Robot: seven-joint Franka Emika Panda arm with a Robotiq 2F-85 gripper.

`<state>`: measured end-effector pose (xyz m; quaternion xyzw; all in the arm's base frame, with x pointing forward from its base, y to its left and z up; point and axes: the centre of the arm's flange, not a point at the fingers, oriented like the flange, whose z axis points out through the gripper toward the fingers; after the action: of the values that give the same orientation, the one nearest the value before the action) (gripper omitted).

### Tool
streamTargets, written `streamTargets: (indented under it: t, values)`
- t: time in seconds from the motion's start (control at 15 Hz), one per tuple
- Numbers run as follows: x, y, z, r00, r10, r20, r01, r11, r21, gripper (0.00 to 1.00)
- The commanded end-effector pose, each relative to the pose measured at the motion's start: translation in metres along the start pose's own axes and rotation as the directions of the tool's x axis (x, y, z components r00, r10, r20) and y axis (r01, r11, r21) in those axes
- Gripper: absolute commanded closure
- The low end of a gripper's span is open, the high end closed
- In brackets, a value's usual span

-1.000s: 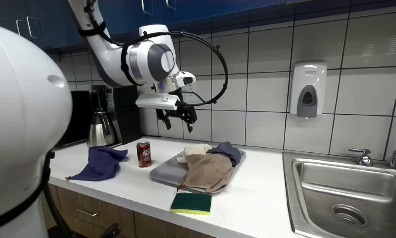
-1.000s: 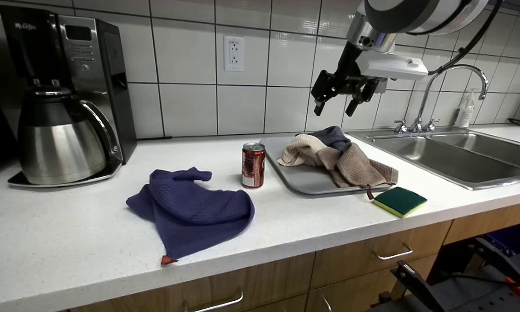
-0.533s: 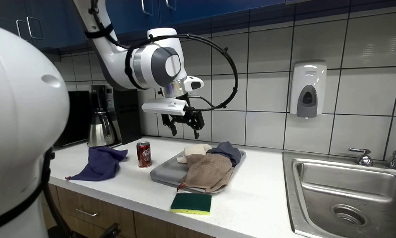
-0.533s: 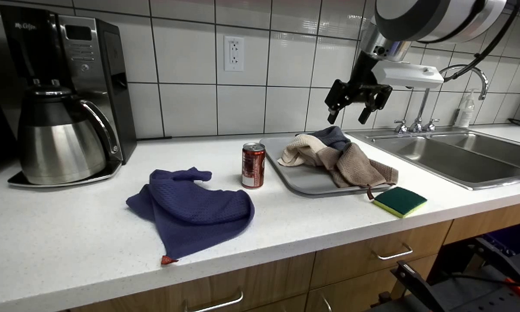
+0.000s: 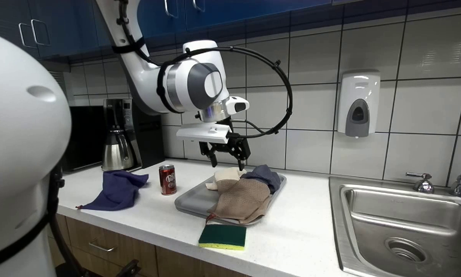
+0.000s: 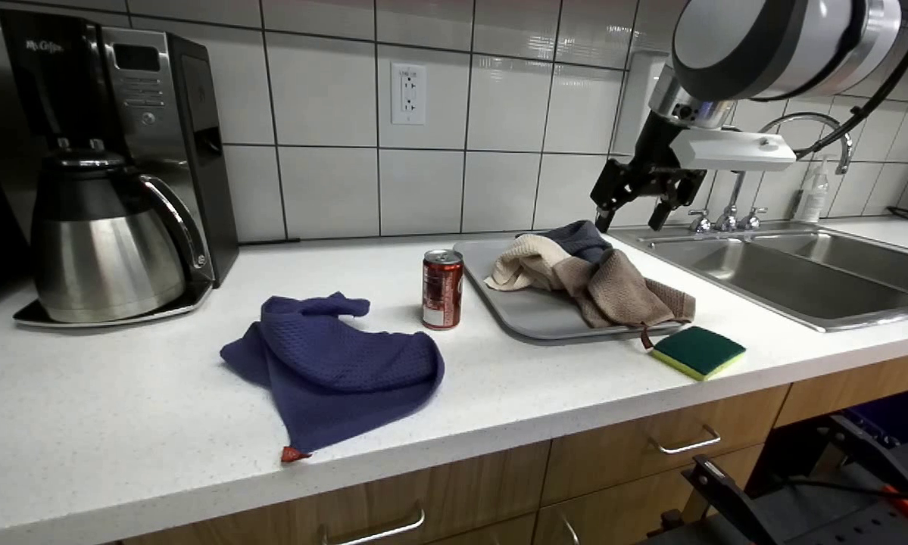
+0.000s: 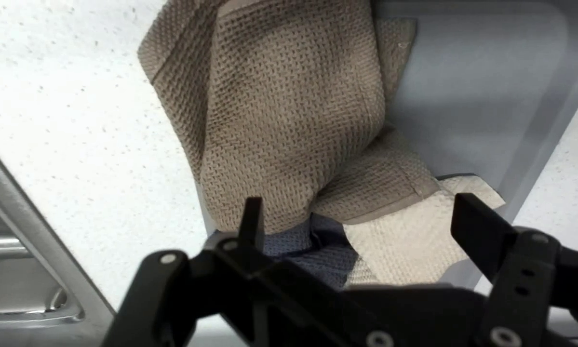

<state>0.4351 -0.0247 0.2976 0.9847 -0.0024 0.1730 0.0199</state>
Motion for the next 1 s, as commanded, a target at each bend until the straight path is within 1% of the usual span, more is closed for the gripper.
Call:
streamTargets:
  t: [0.0, 0.33, 0.93]
  values:
    - [-0.002, 0.005, 0.015, 1.0, 0.019, -0.012, -0.02, 0.999, -0.037, 0.0]
    - [0.002, 0.003, 0.032, 0.998, 0.062, 0.001, -0.062, 0.996, -0.061, 0.0]
    - [0.024, -0.006, 0.059, 0.987, 0.16, 0.022, -0.157, 0.983, -0.092, 0.0]
